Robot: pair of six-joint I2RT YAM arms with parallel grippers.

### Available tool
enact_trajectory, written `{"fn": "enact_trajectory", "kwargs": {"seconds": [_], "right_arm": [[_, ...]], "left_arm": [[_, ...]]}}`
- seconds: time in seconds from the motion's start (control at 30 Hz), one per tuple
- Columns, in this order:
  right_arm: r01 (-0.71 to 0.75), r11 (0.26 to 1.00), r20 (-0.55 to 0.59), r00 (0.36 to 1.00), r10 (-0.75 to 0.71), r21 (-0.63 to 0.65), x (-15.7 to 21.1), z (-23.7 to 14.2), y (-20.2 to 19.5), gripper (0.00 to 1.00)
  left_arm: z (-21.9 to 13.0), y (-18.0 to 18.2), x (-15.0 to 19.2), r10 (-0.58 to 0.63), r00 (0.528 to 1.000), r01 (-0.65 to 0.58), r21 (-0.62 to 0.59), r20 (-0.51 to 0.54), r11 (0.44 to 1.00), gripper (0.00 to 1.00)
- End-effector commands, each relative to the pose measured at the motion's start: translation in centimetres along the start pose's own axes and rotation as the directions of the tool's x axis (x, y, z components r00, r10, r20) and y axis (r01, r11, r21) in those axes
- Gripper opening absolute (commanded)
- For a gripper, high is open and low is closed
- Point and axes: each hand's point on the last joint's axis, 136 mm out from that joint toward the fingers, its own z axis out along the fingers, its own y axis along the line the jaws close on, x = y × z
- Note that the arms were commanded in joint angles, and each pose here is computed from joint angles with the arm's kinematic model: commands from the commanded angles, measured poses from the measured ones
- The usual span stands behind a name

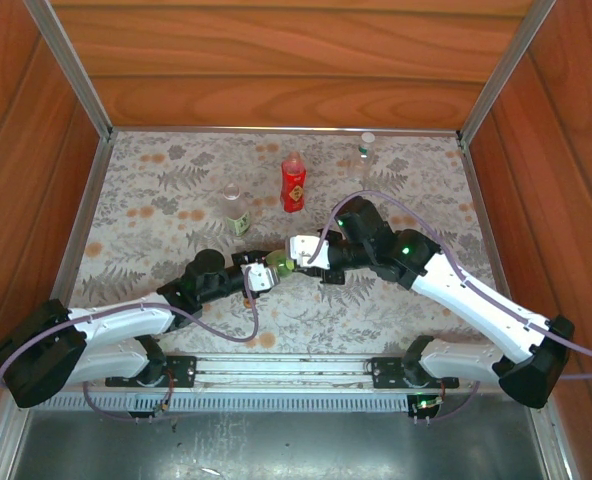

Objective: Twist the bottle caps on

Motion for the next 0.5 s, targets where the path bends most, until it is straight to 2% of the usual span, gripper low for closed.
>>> {"fn": "enact_trajectory", "kwargs": {"seconds": [0.0, 0.07, 0.13, 0.17, 0.23, 0.3, 0.4, 0.43, 0.47], "right_arm": [[-0.069, 0.998, 0.023, 0.997, 0.069, -0.015, -0.7, -0.2, -0.1, 0.23], [-0.197, 0.980, 0.038, 0.980, 0.197, 0.011, -0.9, -0.1, -0.7, 0.14], [-0.407, 0.911, 0.070, 0.913, 0.403, 0.065, -1.1, 0.0, -2.1, 0.07], [-0.530, 0.842, 0.092, 0.848, 0.522, 0.102, -1.0, 0.0, -3.0, 0.03], [-0.746, 0.651, 0.135, 0.666, 0.734, 0.141, -0.5, 0.1, -4.4, 0.00], [-0.856, 0.513, 0.090, 0.517, 0.851, 0.060, -0.9, 0.8, -3.3, 0.00], [-0.965, 0.259, 0.034, 0.260, 0.965, 0.035, -0.7, 1.5, -2.6, 0.00], [-0.973, 0.228, 0.012, 0.229, 0.973, 0.040, -0.5, 1.6, -2.3, 0.00], [-0.971, 0.235, -0.006, 0.235, 0.972, 0.046, -0.4, 1.5, -2.1, 0.04]], "left_arm": [[0.1, 0.1, 0.1, 0.025, 1.000, -0.025, -0.009, -0.001, 1.000, 0.52], [0.2, 0.5, 0.1, 0.028, 1.000, -0.028, -0.023, -0.008, 0.999, 0.52], [0.2, 0.9, 0.2, 0.031, 0.999, -0.032, -0.044, -0.020, 0.999, 0.52], [0.3, 1.2, 0.2, 0.034, 0.999, -0.036, -0.056, -0.027, 0.998, 0.52], [0.4, 1.4, 0.3, 0.043, 0.998, -0.045, -0.064, -0.035, 0.997, 0.52], [0.6, 1.6, 0.3, 0.052, 0.998, -0.055, -0.067, -0.041, 0.996, 0.52], [0.7, 1.5, 0.4, 0.053, 0.998, -0.056, -0.063, -0.043, 0.996, 0.52], [0.7, 1.5, 0.4, 0.054, 0.998, -0.057, -0.061, -0.044, 0.997, 0.52], [0.8, 1.4, 0.5, 0.055, 0.997, -0.057, -0.060, -0.046, 0.997, 0.52]]}}
